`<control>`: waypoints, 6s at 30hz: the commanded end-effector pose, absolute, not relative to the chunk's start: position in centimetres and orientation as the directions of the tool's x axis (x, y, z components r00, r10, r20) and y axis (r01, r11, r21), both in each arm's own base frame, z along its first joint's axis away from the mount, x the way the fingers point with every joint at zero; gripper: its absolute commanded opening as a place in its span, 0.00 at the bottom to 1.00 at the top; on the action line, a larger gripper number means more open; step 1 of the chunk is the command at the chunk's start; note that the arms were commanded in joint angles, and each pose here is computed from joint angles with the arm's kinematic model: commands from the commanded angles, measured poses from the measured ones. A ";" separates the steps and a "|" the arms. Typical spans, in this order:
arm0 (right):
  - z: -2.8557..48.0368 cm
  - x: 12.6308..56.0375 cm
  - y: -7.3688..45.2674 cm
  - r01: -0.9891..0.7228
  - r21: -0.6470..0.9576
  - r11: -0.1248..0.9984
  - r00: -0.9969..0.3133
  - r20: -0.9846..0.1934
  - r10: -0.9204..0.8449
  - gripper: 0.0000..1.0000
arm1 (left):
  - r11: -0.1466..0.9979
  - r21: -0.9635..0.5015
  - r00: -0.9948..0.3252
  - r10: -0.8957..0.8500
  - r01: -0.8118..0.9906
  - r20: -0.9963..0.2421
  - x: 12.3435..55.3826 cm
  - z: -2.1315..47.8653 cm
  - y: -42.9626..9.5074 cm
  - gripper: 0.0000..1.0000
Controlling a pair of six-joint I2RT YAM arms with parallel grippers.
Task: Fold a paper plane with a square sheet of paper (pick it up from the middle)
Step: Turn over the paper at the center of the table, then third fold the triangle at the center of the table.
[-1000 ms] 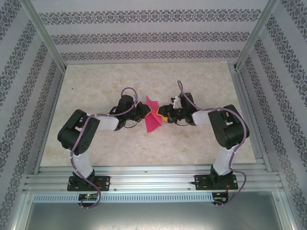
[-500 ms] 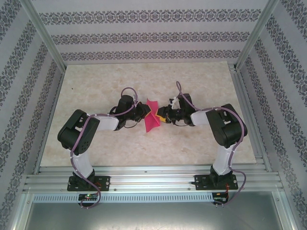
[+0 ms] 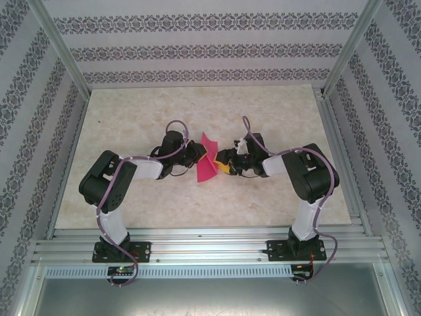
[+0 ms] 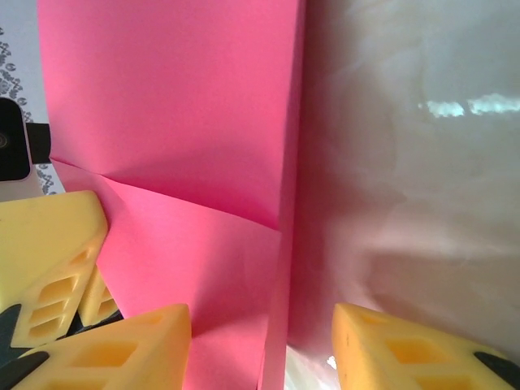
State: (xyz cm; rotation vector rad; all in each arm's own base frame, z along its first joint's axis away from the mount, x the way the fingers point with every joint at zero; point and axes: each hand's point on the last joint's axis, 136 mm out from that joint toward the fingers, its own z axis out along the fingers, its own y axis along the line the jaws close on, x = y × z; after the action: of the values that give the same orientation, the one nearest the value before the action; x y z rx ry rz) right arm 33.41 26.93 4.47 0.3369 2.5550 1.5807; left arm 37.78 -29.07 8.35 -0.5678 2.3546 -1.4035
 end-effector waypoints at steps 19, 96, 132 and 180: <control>5.0 33.7 28.4 0.124 0.937 0.327 -0.954 0.022 0.299 0.42 | 0.475 -0.862 -0.869 -0.487 -0.178 -0.090 36.2 6.2 -28.5 0.15; 11.0 29.9 13.7 0.091 0.442 0.892 -0.855 -0.425 0.297 0.98 | 0.631 -0.774 -0.957 -0.186 0.056 -0.221 33.8 11.4 -34.7 0.37; 3.2 27.1 19.3 0.340 0.677 0.653 -0.873 -0.031 0.487 0.73 | 0.800 -0.599 -0.985 -0.137 -0.047 -0.106 33.2 1.9 -34.0 0.36; 5.2 30.3 19.1 0.229 0.636 0.737 -0.879 -0.191 0.437 0.35 | 0.786 -0.618 -0.984 -0.132 -0.028 -0.123 33.5 3.6 -34.4 0.34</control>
State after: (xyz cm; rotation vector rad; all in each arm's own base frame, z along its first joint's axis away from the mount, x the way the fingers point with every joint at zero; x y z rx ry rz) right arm 30.25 19.31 4.21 0.6128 2.5936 0.9855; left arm 33.41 -34.13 2.85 -0.1588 2.8221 -0.9793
